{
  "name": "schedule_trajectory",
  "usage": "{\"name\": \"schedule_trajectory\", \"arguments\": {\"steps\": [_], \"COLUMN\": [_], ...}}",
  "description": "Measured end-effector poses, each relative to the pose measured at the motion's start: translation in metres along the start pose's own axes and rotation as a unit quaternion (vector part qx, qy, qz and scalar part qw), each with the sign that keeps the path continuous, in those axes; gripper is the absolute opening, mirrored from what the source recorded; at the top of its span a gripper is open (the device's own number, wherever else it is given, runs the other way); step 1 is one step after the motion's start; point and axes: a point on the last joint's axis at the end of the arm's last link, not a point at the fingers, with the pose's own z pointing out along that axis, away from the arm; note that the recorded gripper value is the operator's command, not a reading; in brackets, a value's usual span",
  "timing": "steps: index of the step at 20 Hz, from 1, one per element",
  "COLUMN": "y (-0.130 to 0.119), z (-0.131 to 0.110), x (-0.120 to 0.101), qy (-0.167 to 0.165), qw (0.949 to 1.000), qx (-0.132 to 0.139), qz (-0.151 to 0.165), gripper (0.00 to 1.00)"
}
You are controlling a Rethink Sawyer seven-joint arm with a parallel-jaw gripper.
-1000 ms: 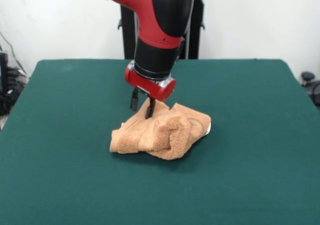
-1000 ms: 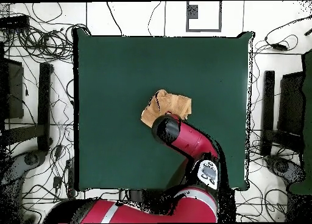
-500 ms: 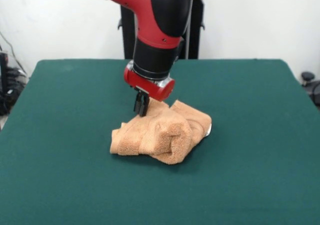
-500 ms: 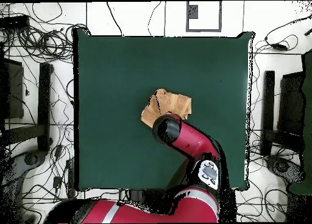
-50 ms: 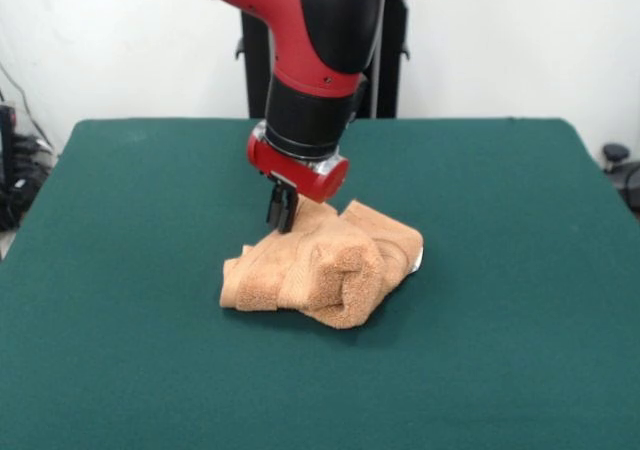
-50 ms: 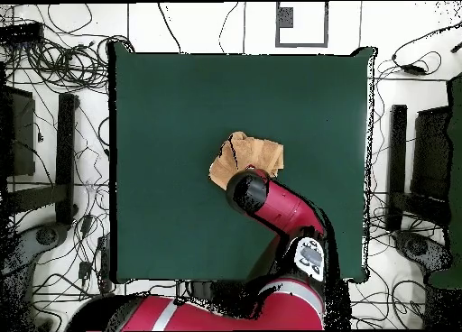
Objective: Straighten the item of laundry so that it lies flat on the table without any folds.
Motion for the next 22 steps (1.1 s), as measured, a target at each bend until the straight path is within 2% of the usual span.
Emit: {"name": "schedule_trajectory", "arguments": {"steps": [8,9,22], "y": [0.0003,0.0004,-0.0016], "z": [-0.0048,-0.0058,-0.0071], "x": [-0.0032,-0.0036,-0.0029], "qy": [-0.004,-0.005,-0.007], "qw": [1.0,1.0,0.9999], "qx": [-0.002,-0.002,-0.001], "qz": [-0.001,-0.001,-0.012], "gripper": [0.0,1.0,1.0]}}
